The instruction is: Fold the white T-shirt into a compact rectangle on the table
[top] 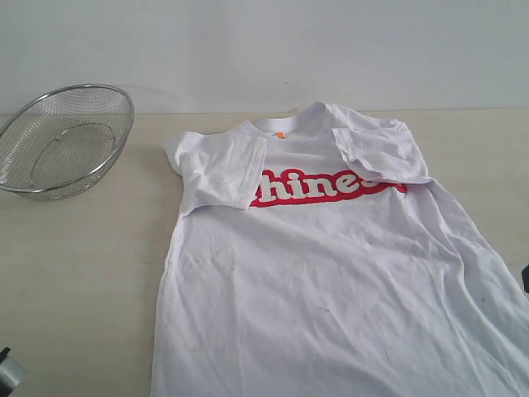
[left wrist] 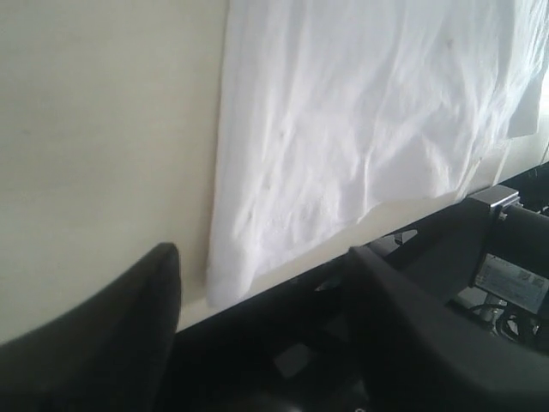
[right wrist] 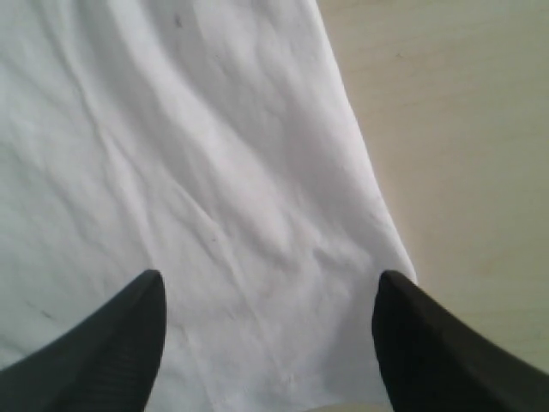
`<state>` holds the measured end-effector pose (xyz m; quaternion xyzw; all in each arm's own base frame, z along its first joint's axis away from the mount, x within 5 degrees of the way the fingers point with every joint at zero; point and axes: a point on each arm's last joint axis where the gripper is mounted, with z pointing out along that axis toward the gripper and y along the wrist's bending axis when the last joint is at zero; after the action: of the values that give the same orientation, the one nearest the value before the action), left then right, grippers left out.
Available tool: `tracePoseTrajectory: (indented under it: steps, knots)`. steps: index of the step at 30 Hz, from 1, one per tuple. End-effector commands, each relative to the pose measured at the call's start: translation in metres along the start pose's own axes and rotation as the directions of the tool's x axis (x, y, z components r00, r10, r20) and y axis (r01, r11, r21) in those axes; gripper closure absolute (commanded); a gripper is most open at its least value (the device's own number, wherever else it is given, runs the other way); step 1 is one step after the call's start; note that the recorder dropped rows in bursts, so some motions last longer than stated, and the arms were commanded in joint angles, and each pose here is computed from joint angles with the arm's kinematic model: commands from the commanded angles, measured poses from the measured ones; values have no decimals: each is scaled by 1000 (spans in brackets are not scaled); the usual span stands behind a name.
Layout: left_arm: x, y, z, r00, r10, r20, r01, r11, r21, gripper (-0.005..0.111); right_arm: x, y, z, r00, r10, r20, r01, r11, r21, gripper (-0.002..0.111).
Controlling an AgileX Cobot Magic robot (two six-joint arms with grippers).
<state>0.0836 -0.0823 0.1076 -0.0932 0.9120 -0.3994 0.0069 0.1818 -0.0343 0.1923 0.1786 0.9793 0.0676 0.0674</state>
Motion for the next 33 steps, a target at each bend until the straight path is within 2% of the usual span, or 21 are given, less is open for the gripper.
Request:
tracePoseTrajectory:
  steps: [1,5,8,10,12,15,20,26,30,33]
  knots:
    - [1,0,0,1000,-16,-1,16,1000,10,53,0,1,-1,1000,-4,7,4,1000,-3,47]
    - [1,1,1,1000,-29,-8,29,1000,6,53,0,2,-1,1000,-8,7,8,1000,-23,47]
    - [0,2,2,999,-49,-16,49,999,-1,53,1,13,-2,999,-51,5,52,989,-142,47]
    - [0,3,3,999,-40,-19,40,999,-4,53,3,25,-4,995,-99,5,96,959,-266,47]
    - [-1,4,4,999,-39,-12,39,999,-1,53,6,37,-8,989,-146,-1,134,907,-398,48]
    - [-2,3,5,999,-32,-4,32,999,6,53,15,58,-11,970,-245,-7,208,840,-501,48]
    - [-2,3,5,1000,7,-6,-7,1000,11,53,37,102,-7,912,-411,11,355,774,-524,48]
    - [-2,3,5,999,33,-5,-33,999,11,53,75,158,-2,838,-526,147,521,690,-502,48]
    - [-3,1,5,999,36,-8,-35,999,29,53,99,181,-1,794,-562,231,595,641,-485,48]
    - [-2,-4,4,999,42,-15,-41,996,77,53,115,191,10,763,-611,210,626,618,-476,48]
